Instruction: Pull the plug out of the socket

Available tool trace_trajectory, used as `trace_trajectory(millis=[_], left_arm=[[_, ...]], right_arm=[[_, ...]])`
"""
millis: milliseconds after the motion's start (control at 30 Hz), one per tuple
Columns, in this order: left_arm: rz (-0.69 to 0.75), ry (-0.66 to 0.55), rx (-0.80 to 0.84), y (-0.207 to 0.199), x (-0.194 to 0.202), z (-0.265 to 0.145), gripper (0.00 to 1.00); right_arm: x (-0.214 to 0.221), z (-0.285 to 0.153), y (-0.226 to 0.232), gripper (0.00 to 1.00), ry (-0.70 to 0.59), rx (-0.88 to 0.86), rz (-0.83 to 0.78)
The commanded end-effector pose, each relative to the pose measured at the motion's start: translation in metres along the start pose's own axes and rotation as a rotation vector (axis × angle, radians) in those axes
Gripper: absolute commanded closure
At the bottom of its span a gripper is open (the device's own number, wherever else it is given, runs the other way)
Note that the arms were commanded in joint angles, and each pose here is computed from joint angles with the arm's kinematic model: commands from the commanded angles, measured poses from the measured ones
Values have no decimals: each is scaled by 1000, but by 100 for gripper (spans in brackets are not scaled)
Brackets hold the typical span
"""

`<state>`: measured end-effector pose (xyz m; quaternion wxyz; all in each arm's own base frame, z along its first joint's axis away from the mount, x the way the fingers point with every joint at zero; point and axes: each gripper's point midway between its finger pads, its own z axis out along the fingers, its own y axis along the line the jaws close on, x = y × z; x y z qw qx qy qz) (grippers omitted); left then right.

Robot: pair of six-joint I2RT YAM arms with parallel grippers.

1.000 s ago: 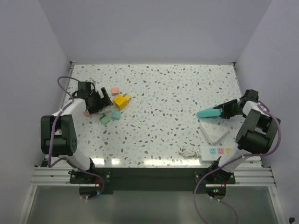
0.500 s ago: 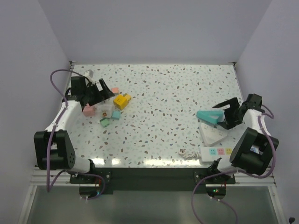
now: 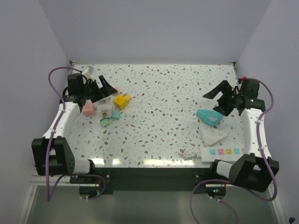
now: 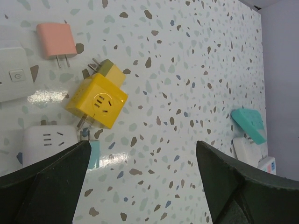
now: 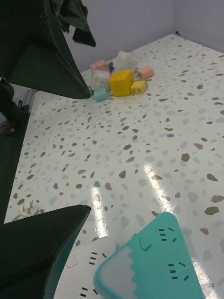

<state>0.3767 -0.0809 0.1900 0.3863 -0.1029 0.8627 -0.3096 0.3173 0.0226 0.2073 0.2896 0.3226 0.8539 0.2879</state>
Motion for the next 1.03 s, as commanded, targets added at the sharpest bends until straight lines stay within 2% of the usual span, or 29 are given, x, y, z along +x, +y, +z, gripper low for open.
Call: trace_trajectory(millis=[0,267,433,633,833,1000], left_arm=[[37,-52,109,-30,-14,-11,0],[80,-79,226,-64,-23,-22,0],[115,-110,300,-86,-33,-34,0],[172,-134,393,-109,-36,-48,0],[224,-151,430,-121,-33,-60,0],[259,-158,450,-126,-33,-64,0]], right_arm=[[27,-22,13,1,53,-15,-164],[50,-60,64,1,-4,-182,-429],[37,-87,99,1,-100,-286,-501],[33,-111,144,1,-110,-437,-546],[40,-110,151,1,-80,-468,-569],[39,-113,148,1,-110,-430,-604]])
